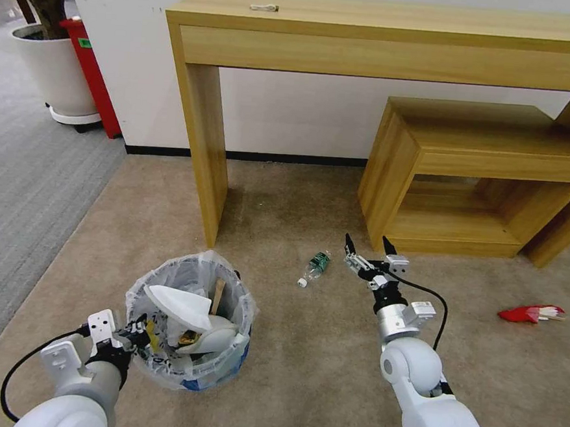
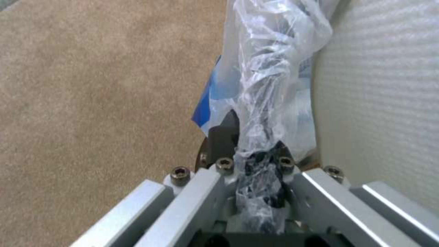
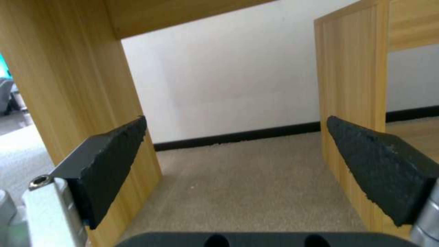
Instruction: Pick up the trash bin and place the garbage on the floor into it.
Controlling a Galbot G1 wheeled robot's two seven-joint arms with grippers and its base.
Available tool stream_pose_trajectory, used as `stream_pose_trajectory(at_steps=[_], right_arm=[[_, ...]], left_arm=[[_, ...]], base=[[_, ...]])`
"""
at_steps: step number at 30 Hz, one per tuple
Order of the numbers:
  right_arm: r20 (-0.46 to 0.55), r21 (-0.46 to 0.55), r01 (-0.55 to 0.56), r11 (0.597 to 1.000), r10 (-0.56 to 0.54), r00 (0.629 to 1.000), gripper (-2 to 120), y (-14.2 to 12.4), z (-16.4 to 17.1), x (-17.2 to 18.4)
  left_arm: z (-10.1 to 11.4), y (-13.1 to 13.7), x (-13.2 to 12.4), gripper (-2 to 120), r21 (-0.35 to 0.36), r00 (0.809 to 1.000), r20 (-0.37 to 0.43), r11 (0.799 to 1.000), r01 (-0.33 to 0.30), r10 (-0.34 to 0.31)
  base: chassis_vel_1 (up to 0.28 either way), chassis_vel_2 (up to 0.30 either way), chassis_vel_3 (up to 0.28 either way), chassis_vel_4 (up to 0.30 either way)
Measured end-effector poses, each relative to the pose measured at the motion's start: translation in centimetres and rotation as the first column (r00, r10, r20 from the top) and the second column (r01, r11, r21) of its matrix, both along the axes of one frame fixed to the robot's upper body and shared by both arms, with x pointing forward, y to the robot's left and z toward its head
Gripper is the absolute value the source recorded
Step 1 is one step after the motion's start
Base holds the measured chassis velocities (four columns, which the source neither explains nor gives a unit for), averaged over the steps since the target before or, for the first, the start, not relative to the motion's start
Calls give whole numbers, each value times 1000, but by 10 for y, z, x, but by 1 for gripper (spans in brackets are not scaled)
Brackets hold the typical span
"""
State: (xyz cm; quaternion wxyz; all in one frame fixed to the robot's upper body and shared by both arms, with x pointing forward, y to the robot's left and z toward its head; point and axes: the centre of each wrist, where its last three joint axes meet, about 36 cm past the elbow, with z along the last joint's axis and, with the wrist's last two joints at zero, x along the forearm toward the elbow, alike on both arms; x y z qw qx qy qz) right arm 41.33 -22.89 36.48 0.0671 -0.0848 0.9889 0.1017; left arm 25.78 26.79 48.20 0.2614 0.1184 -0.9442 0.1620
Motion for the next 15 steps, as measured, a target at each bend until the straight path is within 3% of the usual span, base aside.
stream_pose_trajectory(at_steps=[15], right_arm=[[3,5,15,1000,-15,1000,100,-6,-10,-1]], left_arm=[[0,-2,-1,1,4,1000,5,1000,5,-5]], base=[[0,0,0,0]])
